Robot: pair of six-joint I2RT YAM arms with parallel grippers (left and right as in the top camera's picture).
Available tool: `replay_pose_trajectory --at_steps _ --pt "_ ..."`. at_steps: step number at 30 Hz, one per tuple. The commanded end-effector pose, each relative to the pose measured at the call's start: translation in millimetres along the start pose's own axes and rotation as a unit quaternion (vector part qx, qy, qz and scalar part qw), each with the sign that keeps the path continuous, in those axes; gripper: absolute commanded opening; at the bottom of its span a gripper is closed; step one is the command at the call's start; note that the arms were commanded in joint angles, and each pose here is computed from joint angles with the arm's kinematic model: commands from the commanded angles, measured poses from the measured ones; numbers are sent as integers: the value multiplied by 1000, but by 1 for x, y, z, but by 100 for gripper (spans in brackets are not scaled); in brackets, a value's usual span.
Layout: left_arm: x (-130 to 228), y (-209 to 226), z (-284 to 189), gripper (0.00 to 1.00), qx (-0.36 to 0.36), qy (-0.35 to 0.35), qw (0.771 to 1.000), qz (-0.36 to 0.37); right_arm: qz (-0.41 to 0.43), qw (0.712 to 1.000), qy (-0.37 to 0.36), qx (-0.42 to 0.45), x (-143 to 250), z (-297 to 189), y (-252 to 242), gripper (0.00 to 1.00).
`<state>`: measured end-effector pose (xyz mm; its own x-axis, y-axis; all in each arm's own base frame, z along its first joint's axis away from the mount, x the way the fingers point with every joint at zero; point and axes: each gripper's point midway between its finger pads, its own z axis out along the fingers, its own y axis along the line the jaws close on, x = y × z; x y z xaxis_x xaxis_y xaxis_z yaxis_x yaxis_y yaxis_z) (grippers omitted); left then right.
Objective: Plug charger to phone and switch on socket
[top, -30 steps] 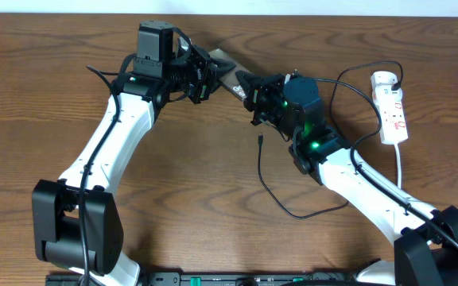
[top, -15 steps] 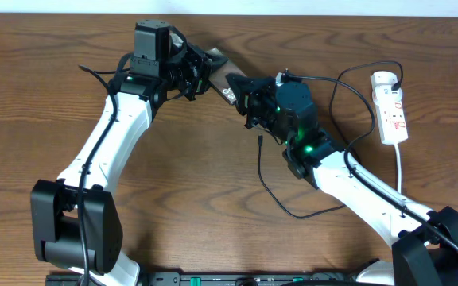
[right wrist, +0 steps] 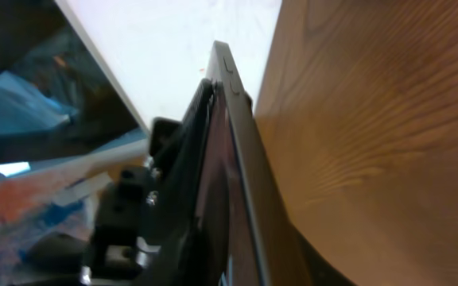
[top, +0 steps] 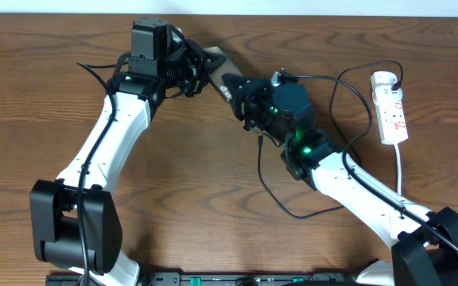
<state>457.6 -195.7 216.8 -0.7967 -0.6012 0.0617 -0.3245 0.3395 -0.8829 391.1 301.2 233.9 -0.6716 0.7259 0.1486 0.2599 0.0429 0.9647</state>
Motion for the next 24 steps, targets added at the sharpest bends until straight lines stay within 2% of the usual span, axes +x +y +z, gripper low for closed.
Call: replay_pose_trajectory --at_steps 1,9,14,18,24 --pt "-23 7 -4 7 -13 -44 997 54 -81 996 22 -14 15 -5 14 31" --pt "-46 13 -20 7 -12 -63 997 40 -186 982 -20 -12 -22 -10 18 40" --pt "-49 13 -27 7 0 -50 997 52 -303 952 -27 -11 -52 -18 22 44" --pt "-43 10 -28 8 11 -27 995 100 -379 925 -8 -14 -70 -28 21 44" --pt "-25 0 -29 7 43 20 989 138 -425 904 36 16 -77 -36 -1 48"
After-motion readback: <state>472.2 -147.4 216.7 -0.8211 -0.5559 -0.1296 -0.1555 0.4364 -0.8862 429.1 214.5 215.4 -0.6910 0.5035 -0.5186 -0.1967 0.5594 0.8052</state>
